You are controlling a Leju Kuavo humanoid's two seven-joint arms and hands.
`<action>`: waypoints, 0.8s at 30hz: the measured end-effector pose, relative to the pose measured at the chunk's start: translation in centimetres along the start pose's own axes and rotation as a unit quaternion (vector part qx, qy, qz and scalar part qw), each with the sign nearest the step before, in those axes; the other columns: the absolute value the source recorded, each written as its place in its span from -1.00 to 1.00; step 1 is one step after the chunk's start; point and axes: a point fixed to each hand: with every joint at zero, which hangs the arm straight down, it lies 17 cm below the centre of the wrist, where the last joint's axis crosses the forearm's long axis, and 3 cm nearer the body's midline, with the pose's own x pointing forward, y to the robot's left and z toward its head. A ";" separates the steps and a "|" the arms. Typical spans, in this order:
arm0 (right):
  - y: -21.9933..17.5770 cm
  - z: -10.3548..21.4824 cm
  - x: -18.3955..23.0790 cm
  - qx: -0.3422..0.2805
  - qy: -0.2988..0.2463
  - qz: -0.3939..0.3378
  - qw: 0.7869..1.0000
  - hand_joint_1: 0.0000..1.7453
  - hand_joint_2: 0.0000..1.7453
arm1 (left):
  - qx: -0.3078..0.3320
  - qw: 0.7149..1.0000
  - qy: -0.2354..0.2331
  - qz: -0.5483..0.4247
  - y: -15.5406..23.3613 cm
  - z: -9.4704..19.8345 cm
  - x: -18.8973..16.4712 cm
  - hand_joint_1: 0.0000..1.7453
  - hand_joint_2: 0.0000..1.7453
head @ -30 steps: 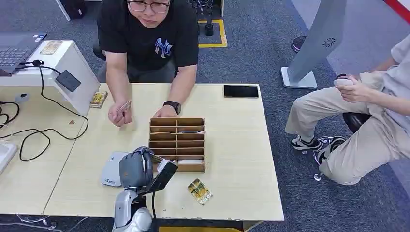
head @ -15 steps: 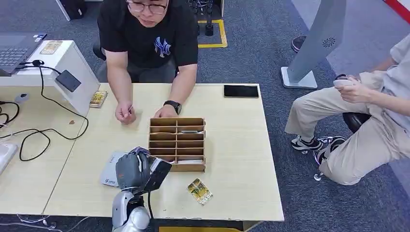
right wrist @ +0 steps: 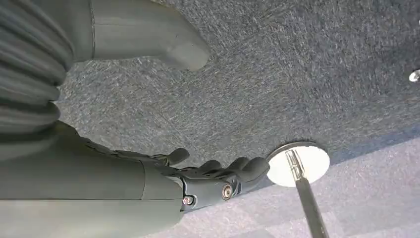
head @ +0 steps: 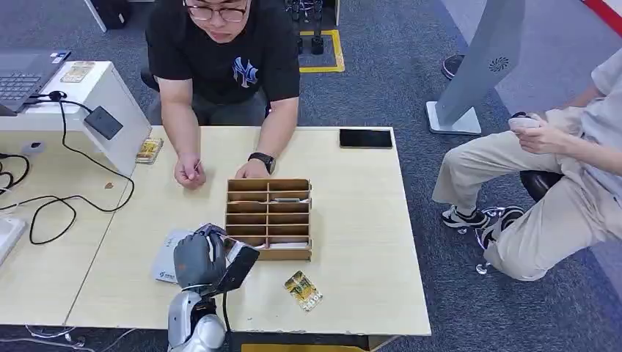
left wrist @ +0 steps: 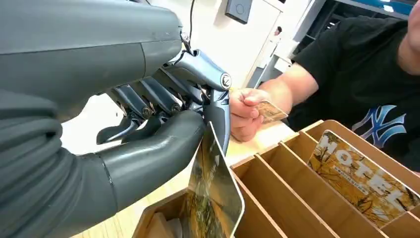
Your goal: Pass the card to the sensor for recognition and then transmit it.
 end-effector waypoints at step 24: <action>-0.3 -0.1 -0.1 -0.003 0.000 0.003 1.000 -1.00 1.00 | 0.032 0.998 0.003 0.046 2.0 -0.7 0.1 1.00 1.00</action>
